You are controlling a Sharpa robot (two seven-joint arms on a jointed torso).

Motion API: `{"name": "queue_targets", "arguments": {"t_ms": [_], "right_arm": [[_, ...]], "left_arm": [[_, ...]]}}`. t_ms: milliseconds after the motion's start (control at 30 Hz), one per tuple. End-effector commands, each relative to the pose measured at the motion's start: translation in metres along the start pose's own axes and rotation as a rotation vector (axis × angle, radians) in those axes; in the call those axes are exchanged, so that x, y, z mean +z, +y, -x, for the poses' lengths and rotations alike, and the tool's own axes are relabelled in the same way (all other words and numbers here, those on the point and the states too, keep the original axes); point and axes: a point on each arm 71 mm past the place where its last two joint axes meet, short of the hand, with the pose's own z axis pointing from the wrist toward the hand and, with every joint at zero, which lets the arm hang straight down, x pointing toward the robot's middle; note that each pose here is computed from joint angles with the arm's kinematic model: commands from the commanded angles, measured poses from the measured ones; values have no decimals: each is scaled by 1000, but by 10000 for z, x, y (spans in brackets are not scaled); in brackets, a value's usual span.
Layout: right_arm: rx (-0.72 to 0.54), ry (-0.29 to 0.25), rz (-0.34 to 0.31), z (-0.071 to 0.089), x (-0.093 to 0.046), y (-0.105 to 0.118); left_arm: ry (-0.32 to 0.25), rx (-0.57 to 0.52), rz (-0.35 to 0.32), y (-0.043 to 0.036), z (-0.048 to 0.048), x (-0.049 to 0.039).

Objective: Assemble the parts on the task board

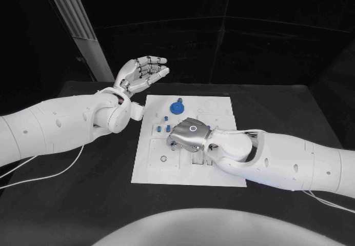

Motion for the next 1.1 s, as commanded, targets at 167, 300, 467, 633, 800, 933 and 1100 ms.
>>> {"name": "queue_targets", "arguments": {"t_ms": [167, 300, 467, 633, 800, 933, 1100], "right_arm": [[-4, 3, 9, -8, 12, 17], [-3, 8, 8, -17, 13, 17], [-3, 12, 5, -27, 12, 15], [-2, 17, 2, -34, 8, 14], [-1, 17, 0, -36, 6, 15], [-1, 17, -1, -37, 5, 15], [-1, 19, -4, -40, 1, 11]], "left_arm": [[6, -9, -209, -153, -3, -10], [5, -9, -208, -153, -2, -11], [6, -9, -208, -153, -3, -10], [6, -9, -208, -153, -3, -10], [5, -8, -208, -152, 0, -11], [5, -9, -208, -152, 0, -11], [5, -9, -208, -152, 0, -11]]}}
